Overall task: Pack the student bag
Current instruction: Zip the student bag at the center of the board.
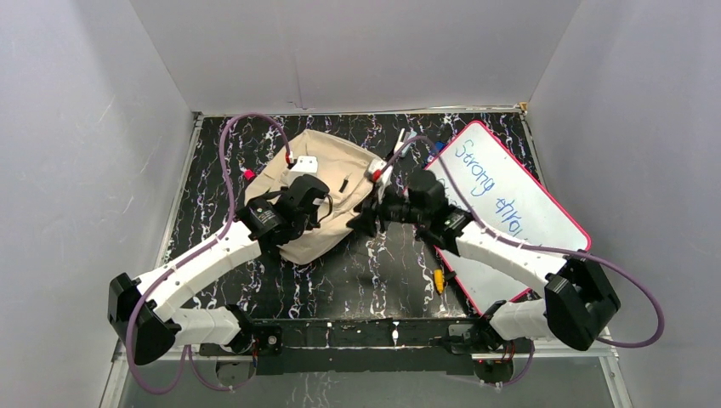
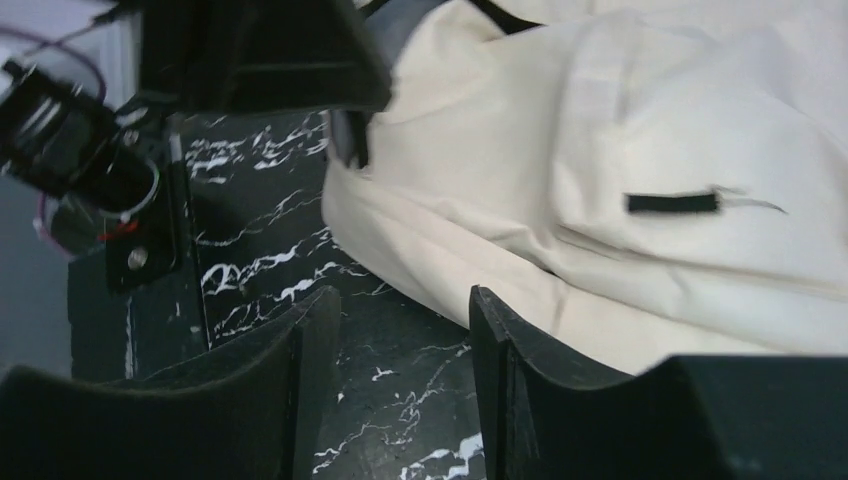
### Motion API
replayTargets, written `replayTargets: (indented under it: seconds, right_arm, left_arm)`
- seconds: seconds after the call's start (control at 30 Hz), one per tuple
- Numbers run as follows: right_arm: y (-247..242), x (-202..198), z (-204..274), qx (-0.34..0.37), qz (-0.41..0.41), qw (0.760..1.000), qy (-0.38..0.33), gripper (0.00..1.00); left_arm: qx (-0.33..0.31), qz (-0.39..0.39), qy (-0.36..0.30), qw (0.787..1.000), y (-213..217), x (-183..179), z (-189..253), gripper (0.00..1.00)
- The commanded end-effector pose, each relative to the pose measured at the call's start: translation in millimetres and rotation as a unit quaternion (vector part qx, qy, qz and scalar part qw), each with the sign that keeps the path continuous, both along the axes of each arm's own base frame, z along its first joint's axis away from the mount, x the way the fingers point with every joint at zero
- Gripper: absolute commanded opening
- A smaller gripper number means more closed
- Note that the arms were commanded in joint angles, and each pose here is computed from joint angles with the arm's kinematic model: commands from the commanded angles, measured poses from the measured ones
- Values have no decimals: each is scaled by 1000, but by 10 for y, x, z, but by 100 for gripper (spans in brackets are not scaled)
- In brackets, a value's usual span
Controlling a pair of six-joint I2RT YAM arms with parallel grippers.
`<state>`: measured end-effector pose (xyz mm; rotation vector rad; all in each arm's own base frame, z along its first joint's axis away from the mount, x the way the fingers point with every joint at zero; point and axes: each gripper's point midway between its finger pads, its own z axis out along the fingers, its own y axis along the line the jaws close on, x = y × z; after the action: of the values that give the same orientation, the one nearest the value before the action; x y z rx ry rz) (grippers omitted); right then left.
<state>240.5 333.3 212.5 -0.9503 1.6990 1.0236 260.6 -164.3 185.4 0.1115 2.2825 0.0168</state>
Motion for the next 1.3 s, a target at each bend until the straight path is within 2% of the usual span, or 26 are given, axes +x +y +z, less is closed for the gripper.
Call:
replayTargets:
  seconds: [0.0,0.17,0.4,0.63,0.87,1.27]
  right_arm:
    - [255,-185,331,45,81,978,-189,60]
    - [485,-271,318,81,105,971,-201,61]
    - [836,-259,228,115,66,973,-188,60]
    - [951,-118,129,130,4,976,-172,62]
    - [995,-106,-70,129,-6,983,-132,56]
    - [1126,-173,-264,133,5,986,-104,50]
  left_arm:
    - [-30,-14,-21,999,-56,21,100,0]
    - [-57,-19,-33,998,-106,14,92,0]
    - [-70,11,-41,997,-36,10,102,0]
    - [-74,28,-41,996,2,0,129,0]
    - [-77,33,-45,995,17,2,152,0]
    - [-78,35,-43,995,9,3,141,0]
